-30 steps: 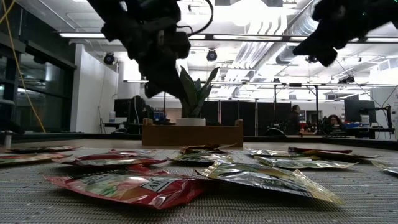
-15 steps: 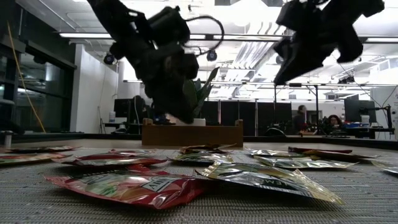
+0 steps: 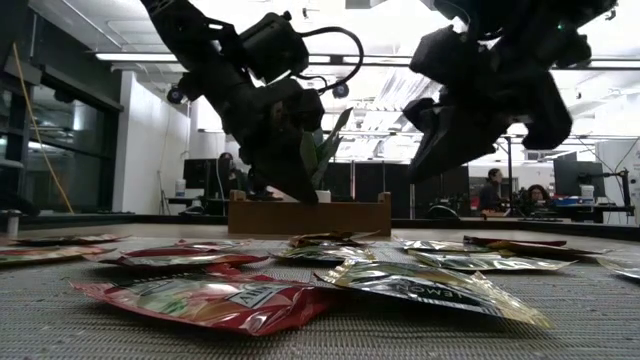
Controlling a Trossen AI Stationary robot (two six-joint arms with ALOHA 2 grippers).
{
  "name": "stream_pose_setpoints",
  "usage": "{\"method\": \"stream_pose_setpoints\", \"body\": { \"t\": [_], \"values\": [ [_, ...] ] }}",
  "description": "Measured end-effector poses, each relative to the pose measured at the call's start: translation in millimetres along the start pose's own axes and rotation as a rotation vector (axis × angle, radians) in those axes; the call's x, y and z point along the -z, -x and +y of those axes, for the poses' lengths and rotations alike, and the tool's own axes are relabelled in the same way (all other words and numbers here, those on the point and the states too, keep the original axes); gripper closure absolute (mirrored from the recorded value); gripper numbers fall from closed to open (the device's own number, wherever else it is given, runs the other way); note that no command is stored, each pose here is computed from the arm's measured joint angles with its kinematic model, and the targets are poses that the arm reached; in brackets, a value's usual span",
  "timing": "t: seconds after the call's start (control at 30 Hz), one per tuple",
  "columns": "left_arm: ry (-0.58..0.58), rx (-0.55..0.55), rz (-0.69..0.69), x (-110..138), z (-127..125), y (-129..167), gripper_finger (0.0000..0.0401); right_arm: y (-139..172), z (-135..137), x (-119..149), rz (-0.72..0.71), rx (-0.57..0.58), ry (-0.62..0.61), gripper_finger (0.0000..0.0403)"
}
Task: Pick & Place Tea
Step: Put the orange tea bag into the left section of the wooden organizer
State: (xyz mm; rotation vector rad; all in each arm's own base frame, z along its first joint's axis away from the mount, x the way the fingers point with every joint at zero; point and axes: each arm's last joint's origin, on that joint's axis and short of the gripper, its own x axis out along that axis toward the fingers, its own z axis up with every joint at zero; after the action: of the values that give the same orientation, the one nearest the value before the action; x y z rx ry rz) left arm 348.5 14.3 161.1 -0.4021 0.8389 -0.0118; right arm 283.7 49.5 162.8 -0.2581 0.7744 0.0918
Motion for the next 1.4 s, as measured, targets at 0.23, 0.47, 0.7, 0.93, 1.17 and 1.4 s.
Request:
{"method": "stream_pose_setpoints", "body": {
  "t": [0.23,0.47,0.7,0.93,1.17,1.4],
  "values": [
    [0.051,-0.007,0.032,9,1,-16,0.0401,-5,-4,-5,-0.066,0.014,-0.317,0.0391],
    [0.081,-0.015,0.053,15,6,-28,0.0401,-2,-14,-10,-0.122,-0.047,-0.953,0.0391],
    [0.043,-0.003,0.052,14,6,-31,0.0401,-3,-3,-11,-0.159,-0.024,-1.37,0.0374],
    [0.03,-0.021,0.047,14,7,-31,0.0401,-1,11,1,-0.222,0.104,-1.636,0.0298],
    [0.009,-0.02,0.041,14,7,-31,0.0401,-2,8,1,-0.231,0.099,-1.688,0.0237],
    [-0.021,-0.018,0.022,13,7,-32,0.0401,-21,14,11,-0.163,0.088,-1.767,0.023]
  ]
}}
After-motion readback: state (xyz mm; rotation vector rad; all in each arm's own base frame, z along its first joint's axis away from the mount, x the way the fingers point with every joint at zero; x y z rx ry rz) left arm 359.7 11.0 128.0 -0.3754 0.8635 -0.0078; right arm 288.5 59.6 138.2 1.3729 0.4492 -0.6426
